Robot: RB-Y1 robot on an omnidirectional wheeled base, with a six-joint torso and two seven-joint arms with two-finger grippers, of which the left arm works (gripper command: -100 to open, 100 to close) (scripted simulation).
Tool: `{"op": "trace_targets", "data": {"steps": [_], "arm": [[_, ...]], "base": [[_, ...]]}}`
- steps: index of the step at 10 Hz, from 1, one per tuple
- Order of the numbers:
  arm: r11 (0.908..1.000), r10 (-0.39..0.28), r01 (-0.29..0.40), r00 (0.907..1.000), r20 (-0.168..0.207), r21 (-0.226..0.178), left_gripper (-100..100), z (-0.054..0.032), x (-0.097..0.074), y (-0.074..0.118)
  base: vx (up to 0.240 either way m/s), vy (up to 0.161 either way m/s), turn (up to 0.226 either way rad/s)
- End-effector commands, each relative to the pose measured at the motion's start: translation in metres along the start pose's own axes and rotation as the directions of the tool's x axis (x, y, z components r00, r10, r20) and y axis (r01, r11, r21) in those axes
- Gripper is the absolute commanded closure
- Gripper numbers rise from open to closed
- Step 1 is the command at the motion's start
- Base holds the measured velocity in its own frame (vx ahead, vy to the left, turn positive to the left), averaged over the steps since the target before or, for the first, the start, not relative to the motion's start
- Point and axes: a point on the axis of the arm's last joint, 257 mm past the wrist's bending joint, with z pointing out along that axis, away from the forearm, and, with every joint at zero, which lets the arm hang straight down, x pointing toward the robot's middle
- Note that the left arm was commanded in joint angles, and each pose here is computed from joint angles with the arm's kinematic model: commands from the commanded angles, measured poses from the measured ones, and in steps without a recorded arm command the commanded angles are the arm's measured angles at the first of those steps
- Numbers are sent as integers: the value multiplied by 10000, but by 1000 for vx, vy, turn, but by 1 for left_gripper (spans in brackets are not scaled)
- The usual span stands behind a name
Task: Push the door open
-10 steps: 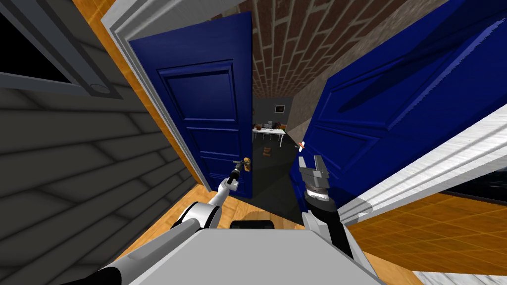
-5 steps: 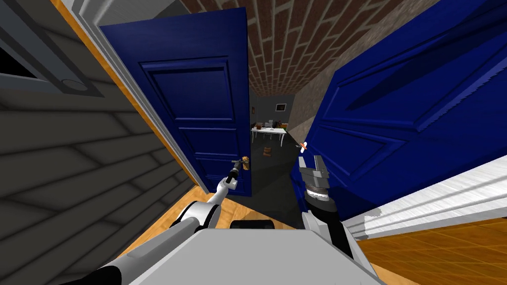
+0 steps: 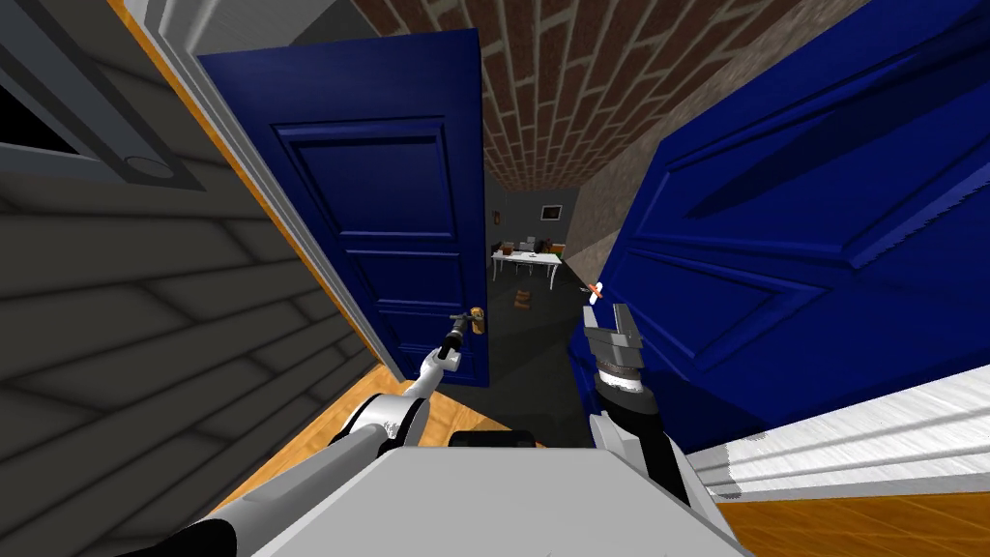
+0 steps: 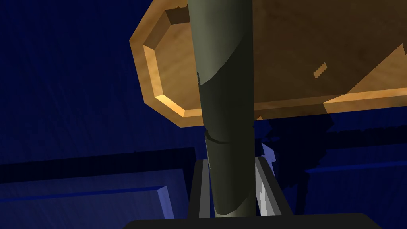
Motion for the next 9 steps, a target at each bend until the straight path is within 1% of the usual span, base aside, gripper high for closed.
{"op": "trace_targets", "data": {"steps": [1,2,3,4,5,6,7,8,9], "arm": [[9999,82,-86,9994,324,107,100,5,-231,-59],[9999,82,-86,9994,324,107,100,5,-231,-59],[9999,82,-86,9994,324,107,100,5,-231,-59],[9999,61,-67,9984,560,106,100,-7,-355,-58],[9999,44,-51,9974,715,106,100,-17,-435,-57],[9999,34,-42,9969,790,106,100,-23,-473,-56],[9999,34,-42,9969,790,106,100,-23,-473,-56],[9999,1,-12,9949,1010,106,100,-39,-584,-53],[9999,-11,-1,9942,1080,106,100,-45,-618,-52]], "base": [[149,-121,71],[104,-93,36],[49,-34,9],[127,-78,30],[159,-143,106],[158,-159,93],[100,-90,43],[108,-108,38],[143,-142,73]]}}
